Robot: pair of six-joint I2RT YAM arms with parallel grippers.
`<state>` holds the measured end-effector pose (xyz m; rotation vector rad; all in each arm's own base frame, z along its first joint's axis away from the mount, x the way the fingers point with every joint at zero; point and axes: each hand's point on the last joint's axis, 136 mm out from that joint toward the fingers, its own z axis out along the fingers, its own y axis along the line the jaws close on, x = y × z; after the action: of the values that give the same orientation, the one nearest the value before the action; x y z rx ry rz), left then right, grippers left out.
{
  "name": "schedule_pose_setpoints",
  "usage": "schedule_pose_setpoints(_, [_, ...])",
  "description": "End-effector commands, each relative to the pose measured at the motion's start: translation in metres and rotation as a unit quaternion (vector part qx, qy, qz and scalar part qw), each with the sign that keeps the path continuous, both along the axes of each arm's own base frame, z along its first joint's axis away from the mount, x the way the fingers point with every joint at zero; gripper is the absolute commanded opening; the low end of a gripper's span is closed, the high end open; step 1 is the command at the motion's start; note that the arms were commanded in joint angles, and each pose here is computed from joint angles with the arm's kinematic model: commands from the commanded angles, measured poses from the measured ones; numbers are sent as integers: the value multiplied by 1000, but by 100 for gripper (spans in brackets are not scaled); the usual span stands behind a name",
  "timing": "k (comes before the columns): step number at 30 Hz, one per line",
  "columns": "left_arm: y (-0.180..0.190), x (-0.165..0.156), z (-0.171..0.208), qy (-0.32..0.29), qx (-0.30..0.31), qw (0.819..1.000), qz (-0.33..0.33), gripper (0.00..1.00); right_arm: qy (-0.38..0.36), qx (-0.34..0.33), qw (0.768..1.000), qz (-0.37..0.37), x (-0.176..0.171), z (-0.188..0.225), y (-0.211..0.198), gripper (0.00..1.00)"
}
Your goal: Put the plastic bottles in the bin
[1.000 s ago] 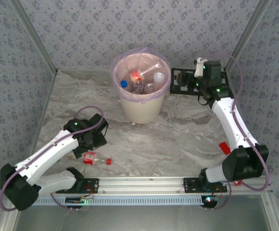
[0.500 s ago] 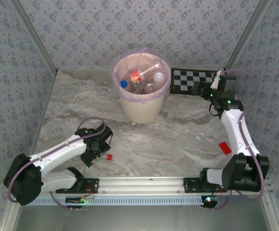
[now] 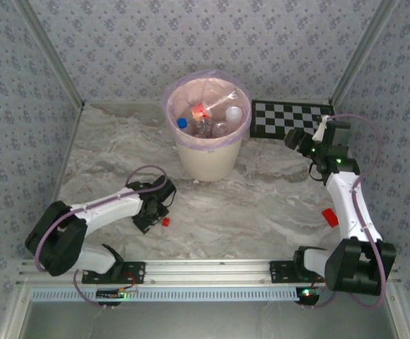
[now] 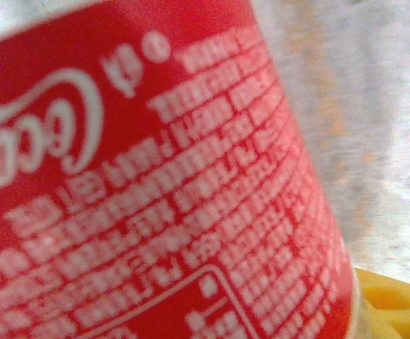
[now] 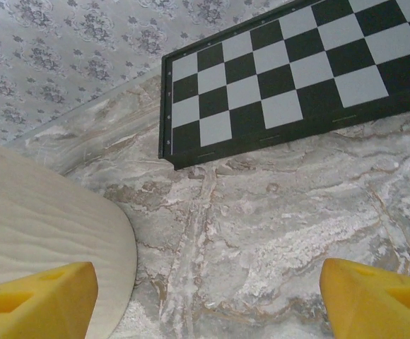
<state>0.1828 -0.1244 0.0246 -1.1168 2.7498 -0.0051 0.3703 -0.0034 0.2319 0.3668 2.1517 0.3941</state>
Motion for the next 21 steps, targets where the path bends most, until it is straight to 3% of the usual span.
schedule_pose_setpoints(1, [-4,19,9,-29,7,999,-13,60,3,18,1000,-8,-12,2,-2,84])
schedule_pose_setpoints(7, [-1,37,37,-79,31,995,-43,50,-32,38,999,0,-18,26,5,84])
schedule_pose_setpoints(11, [5,61,90,-164,65,977,-117,42,-76,54,994,52,-19,60,25,82])
schedule_pose_setpoints(13, [0,75,126,-226,72,954,-181,40,-104,63,986,111,-20,85,47,82])
schedule_pose_setpoints(17, [-14,89,210,-342,93,880,-316,28,-137,55,957,249,-34,142,104,81])
schedule_pose_setpoints(21, [-32,81,260,-374,118,807,-443,23,-179,48,919,348,-51,192,153,82])
